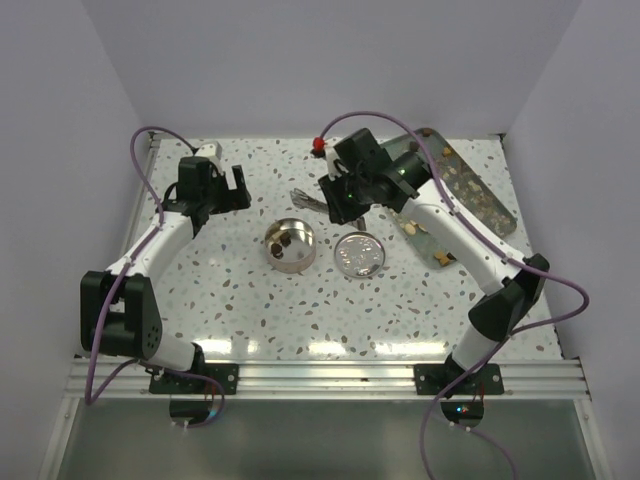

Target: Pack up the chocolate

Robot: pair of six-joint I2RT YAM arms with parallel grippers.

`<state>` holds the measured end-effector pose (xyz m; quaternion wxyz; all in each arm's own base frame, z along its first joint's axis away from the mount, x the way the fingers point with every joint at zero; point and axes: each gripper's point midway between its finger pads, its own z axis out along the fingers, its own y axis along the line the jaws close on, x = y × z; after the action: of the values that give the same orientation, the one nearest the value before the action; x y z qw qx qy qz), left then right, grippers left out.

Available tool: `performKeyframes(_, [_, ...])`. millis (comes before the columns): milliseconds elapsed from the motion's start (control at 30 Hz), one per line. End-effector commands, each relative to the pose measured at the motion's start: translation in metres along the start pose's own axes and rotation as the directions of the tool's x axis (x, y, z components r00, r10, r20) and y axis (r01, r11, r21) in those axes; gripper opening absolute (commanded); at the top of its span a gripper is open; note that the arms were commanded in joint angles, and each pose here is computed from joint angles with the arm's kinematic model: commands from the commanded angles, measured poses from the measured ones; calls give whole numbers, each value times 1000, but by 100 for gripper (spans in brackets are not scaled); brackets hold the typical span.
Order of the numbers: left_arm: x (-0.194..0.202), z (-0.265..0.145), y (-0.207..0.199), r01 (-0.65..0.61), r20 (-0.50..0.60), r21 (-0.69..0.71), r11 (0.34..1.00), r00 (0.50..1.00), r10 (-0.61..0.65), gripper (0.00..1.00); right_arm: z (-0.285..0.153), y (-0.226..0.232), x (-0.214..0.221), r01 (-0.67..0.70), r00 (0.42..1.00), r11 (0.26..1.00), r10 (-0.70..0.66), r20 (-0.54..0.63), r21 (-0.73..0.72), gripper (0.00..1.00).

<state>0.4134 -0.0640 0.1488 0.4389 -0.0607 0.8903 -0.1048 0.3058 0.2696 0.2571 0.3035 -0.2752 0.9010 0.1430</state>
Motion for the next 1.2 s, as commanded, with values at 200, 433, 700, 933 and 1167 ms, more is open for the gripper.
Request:
performKeyframes(200, [-26, -14, -8, -4, 76, 12, 1000, 997, 3, 100, 1, 40, 27, 81, 991, 992, -91, -101, -95, 28])
performKeyframes(433, [-22, -17, -6, -6, 73, 8, 1000, 997, 6, 100, 7, 47, 19, 82, 992, 990, -93, -86, -118, 42])
performKeyframes(700, [-22, -20, -6, -8, 77, 4, 1000, 997, 7, 100, 2, 32, 13, 85, 994, 996, -87, -66, -38, 41])
performKeyframes(933, [-21, -19, -6, -11, 77, 8, 1000, 997, 10, 100, -10, -46, 0, -44, 999, 995, 45, -12, 87, 40])
performKeyframes(1167, [-21, -18, -7, -16, 75, 15, 1000, 997, 15, 100, -37, -161, 12, -213, 977, 935, 208, 50, 285, 39])
